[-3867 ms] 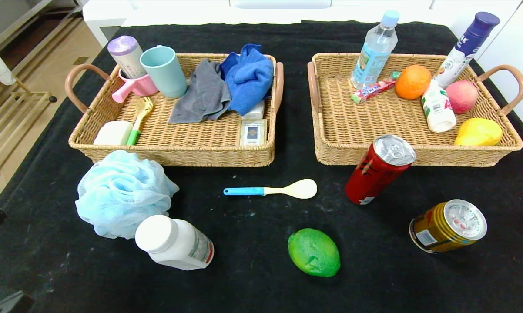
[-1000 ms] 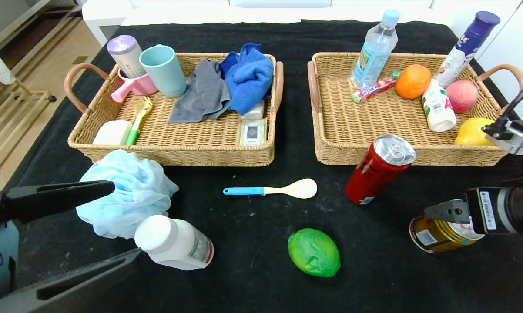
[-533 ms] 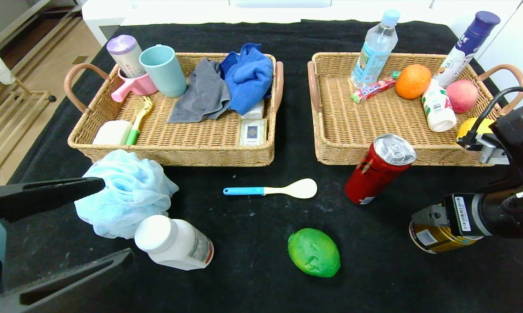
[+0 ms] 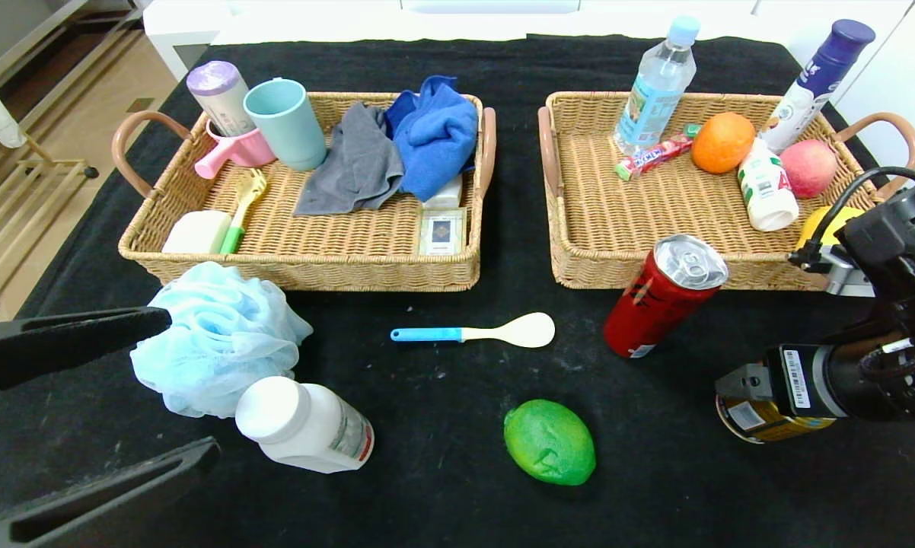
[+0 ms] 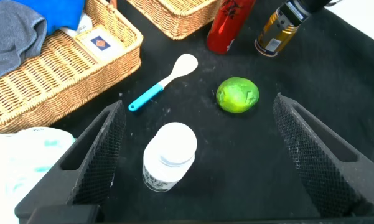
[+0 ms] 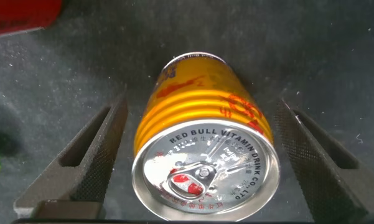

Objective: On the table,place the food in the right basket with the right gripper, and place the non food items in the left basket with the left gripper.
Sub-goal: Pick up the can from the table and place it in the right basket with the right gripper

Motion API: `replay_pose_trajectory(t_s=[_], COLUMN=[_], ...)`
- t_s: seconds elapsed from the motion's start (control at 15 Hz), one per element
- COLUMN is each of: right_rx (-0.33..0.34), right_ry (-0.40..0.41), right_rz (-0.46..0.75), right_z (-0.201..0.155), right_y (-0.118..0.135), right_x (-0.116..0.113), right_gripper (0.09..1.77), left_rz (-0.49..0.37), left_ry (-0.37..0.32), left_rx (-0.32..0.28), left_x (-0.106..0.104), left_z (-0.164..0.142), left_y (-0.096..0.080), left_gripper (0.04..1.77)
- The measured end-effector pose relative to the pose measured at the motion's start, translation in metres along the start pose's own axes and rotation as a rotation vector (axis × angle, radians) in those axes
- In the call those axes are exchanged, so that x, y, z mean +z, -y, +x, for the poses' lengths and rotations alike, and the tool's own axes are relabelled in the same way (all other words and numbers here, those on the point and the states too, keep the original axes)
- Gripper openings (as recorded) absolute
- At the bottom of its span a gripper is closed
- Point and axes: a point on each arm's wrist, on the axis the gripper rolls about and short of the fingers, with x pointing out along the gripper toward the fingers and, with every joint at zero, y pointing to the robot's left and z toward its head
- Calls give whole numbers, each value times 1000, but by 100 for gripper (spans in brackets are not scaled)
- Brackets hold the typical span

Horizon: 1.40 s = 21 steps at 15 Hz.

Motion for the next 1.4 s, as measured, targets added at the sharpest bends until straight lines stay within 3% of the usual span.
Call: replay_pose_trajectory(t_s=[0.27, 0.47, 0.53, 1.27, 1.4], right_rx=[0, -6, -7, 0, 25], right_ry=[-6, -16, -18, -25, 10], right_rz=[-3, -6, -4, -18, -19], right_z=[2, 4, 4, 1, -10], right_y=[-1, 0, 0, 0, 0], right_x=[-1, -3, -3, -8, -6], right_gripper=[171, 125, 122, 121, 121], left_rz=[2, 3, 5, 7, 7], left_ry=[1, 2, 2, 5, 5], left_rx=[-1, -1, -1, 0, 0], left_x=[0, 0, 0, 0, 0], left_z=[0, -1, -1, -2, -2], left_y=[0, 0, 1, 1, 1], left_gripper=[172, 172, 172, 172, 172])
